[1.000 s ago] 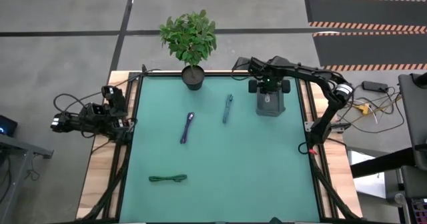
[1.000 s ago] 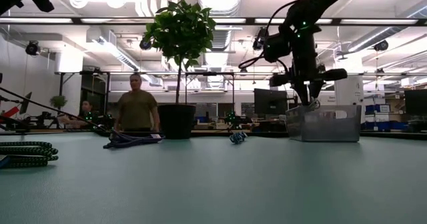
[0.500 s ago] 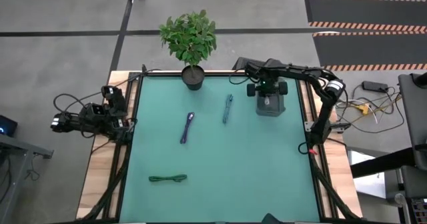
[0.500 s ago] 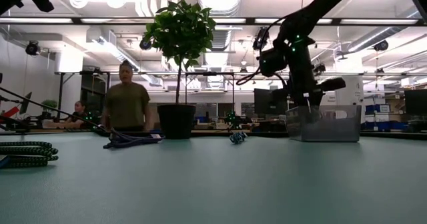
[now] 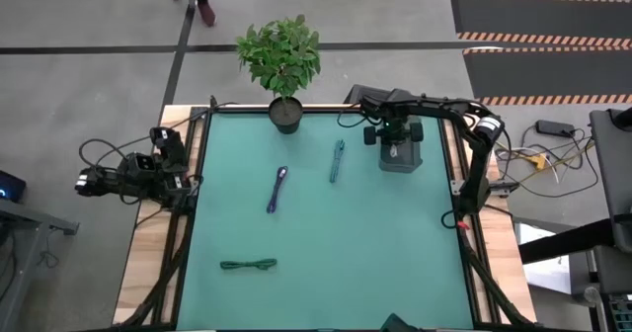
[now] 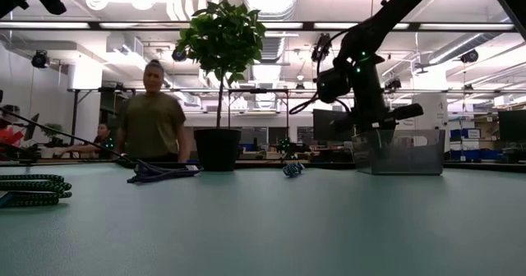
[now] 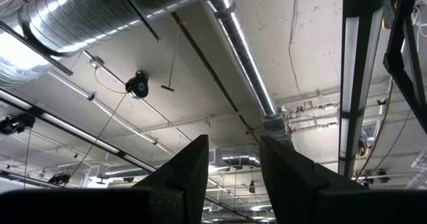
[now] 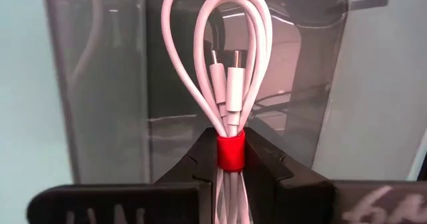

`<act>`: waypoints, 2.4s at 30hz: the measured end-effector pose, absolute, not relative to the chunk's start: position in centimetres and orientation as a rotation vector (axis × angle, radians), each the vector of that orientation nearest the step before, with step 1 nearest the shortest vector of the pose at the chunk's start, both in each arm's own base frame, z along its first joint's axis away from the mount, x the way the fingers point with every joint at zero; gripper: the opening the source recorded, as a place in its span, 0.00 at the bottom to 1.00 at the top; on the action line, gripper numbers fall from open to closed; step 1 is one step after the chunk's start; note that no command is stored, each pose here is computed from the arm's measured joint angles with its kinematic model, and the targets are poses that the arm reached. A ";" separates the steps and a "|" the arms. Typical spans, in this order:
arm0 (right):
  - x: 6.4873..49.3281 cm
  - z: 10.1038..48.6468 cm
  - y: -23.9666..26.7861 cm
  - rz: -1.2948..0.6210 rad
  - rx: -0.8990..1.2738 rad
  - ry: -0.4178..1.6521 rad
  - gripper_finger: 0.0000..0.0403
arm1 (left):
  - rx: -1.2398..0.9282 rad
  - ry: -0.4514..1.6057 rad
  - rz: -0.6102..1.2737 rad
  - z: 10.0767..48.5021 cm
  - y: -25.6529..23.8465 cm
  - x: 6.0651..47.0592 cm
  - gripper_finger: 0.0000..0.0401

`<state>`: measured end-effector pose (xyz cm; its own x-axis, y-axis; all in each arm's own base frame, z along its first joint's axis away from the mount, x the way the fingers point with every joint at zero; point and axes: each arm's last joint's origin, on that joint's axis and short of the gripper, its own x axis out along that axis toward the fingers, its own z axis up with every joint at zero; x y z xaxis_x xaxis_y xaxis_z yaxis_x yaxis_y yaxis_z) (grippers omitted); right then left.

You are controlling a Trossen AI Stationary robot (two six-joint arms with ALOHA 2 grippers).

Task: Pick and place USB-C Cables
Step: Put the white charger cable into the black bin

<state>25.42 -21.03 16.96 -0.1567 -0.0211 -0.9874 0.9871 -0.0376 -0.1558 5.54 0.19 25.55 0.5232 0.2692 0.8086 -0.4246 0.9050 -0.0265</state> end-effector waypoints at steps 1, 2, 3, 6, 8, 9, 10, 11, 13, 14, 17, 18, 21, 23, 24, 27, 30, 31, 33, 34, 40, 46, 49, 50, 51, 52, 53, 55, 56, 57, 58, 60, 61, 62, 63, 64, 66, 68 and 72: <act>25.4 16.9 -21.0 -1.361 1.142 1.291 0.08 | 0.183 -0.932 0.418 25.6 0.2 5.5 0.30; 25.4 16.8 -21.1 -1.362 1.139 1.292 0.08 | 0.183 -0.933 0.418 25.6 0.2 5.5 0.30; 25.5 16.8 -21.1 -1.362 1.140 1.293 0.08 | 0.183 -0.933 0.418 25.6 0.2 5.5 0.30; 25.5 16.8 -21.1 -1.356 1.136 1.294 0.08 | 0.183 -0.933 0.418 25.6 0.2 5.5 0.30; 25.5 16.8 -21.1 -1.355 1.135 1.293 0.08 | 0.182 -0.933 0.418 25.6 0.2 5.5 0.30; 25.5 16.8 -21.1 -1.350 1.131 1.294 0.08 | 0.182 -0.933 0.418 25.6 0.2 5.5 0.30; 25.5 16.8 -21.1 -1.344 1.126 1.294 0.08 | 0.183 -0.933 0.418 25.6 0.2 5.5 0.30; 25.5 16.8 -21.1 -1.340 1.122 1.295 0.08 | 0.183 -0.933 0.418 25.6 0.2 5.5 0.30; 25.5 16.8 -21.1 -1.339 1.122 1.294 0.08 | 0.182 -0.933 0.418 25.6 0.2 5.5 0.30; 25.6 16.8 -21.1 -1.339 1.122 1.294 0.08 | 0.182 -0.934 0.418 25.6 0.2 5.5 0.30; 25.6 16.8 -21.1 -1.338 1.121 1.293 0.08 | 0.182 -0.934 0.418 25.6 0.2 5.5 0.30; 25.6 16.8 -21.1 -1.337 1.120 1.293 0.08 | 0.182 -0.934 0.418 25.6 0.2 5.5 0.30; 25.6 16.8 -21.2 -1.333 1.117 1.295 0.08 | 0.181 -0.937 0.419 25.6 0.2 5.5 0.30; 25.6 16.8 -21.2 -1.333 1.117 1.295 0.08 | 0.180 -0.941 0.420 25.6 0.2 5.5 0.30; 25.6 16.8 -21.2 -1.332 1.116 1.294 0.08 | 0.179 -0.942 0.420 25.6 0.2 5.5 0.30; 25.6 16.8 -21.2 -1.332 1.116 1.293 0.10 | 0.180 -0.941 0.420 25.6 0.2 5.5 0.30; 25.6 16.8 -21.2 -1.332 1.116 1.293 0.11 | 0.180 -0.941 0.420 25.6 0.2 5.5 0.30; 25.6 16.8 -21.2 -1.332 1.116 1.293 0.11 | 0.180 -0.941 0.420 25.6 0.2 5.5 0.30; 25.6 16.8 -21.2 -1.332 1.116 1.293 0.11 | 0.180 -0.941 0.420 25.6 0.2 5.5 0.30; 25.6 16.8 -21.2 -1.332 1.116 1.293 0.11 | 0.179 -0.941 0.420 25.6 0.2 5.5 0.30; 25.6 16.8 -21.2 -1.330 1.114 1.294 0.11 | 0.180 -0.941 0.420 25.6 0.2 5.5 0.30; 25.6 16.8 -21.2 -1.321 1.105 1.300 0.11 | 0.179 -0.943 0.420 25.6 0.2 5.5 0.30; 25.6 16.8 -21.2 -1.321 1.106 1.300 0.11 | 0.179 -0.943 0.420 25.6 0.2 5.4 0.30; 25.6 16.8 -21.2 -1.321 1.106 1.300 0.11 | 0.179 -0.944 0.420 25.6 0.2 5.4 0.30; 25.6 16.8 -21.2 -1.321 1.106 1.300 0.11 | 0.179 -0.944 0.421 25.6 0.2 5.4 0.30; 25.6 16.8 -21.2 -1.321 1.106 1.300 0.11 | 0.178 -0.944 0.420 25.6 0.2 5.4 0.30; 25.6 16.8 -21.2 -1.321 1.106 1.300 0.11 | 0.179 -0.944 0.420 25.6 0.2 5.4 0.30; 25.6 16.8 -21.2 -1.321 1.106 1.300 0.11 | 0.179 -0.944 0.420 25.6 0.2 5.4 0.30; 25.6 16.8 -21.2 -1.321 1.106 1.300 0.11 | 0.179 -0.944 0.421 25.6 0.2 5.4 0.30; 25.6 16.8 -21.2 -1.321 1.107 1.300 0.11 | 0.179 -0.944 0.421 25.6 0.2 5.4 0.30; 25.6 16.8 -21.2 -1.321 1.107 1.300 0.11 | 0.179 -0.944 0.420 25.6 0.2 5.4 0.30; 25.6 16.8 -21.2 -1.321 1.106 1.301 0.11 | 0.179 -0.945 0.421 25.6 0.2 5.4 0.30; 25.6 16.8 -21.2 -1.319 1.105 1.301 0.11 | 0.179 -0.944 0.421 25.6 0.2 5.4 0.30; 25.6 16.8 -21.2 -1.319 1.103 1.301 0.11 | 0.178 -0.945 0.420 25.6 0.2 5.4 0.30; 25.6 16.8 -21.2 -1.324 1.098 1.301 0.12 | 0.178 -0.945 0.421 25.6 0.2 5.4 0.30; 25.6 16.8 -21.2 -1.330 1.092 1.300 0.13 | 0.179 -0.944 0.421 25.6 0.2 5.4 0.30; 25.6 16.8 -21.2 -1.333 1.090 1.298 0.15 | 0.178 -0.945 0.420 25.6 0.2 5.4 0.30; 25.6 16.8 -21.2 -1.333 1.090 1.298 0.18 | 0.178 -0.945 0.421 25.6 0.2 5.4 0.30; 25.6 16.8 -21.2 -1.334 1.088 1.298 0.24 | 0.177 -0.949 0.422 25.7 0.2 5.4 0.30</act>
<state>25.55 -21.21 16.78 -0.1572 -0.0437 -0.9866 0.9874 0.0100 -0.1578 5.38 0.21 25.69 0.5085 0.2713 0.8172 -0.4242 0.9048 -0.0364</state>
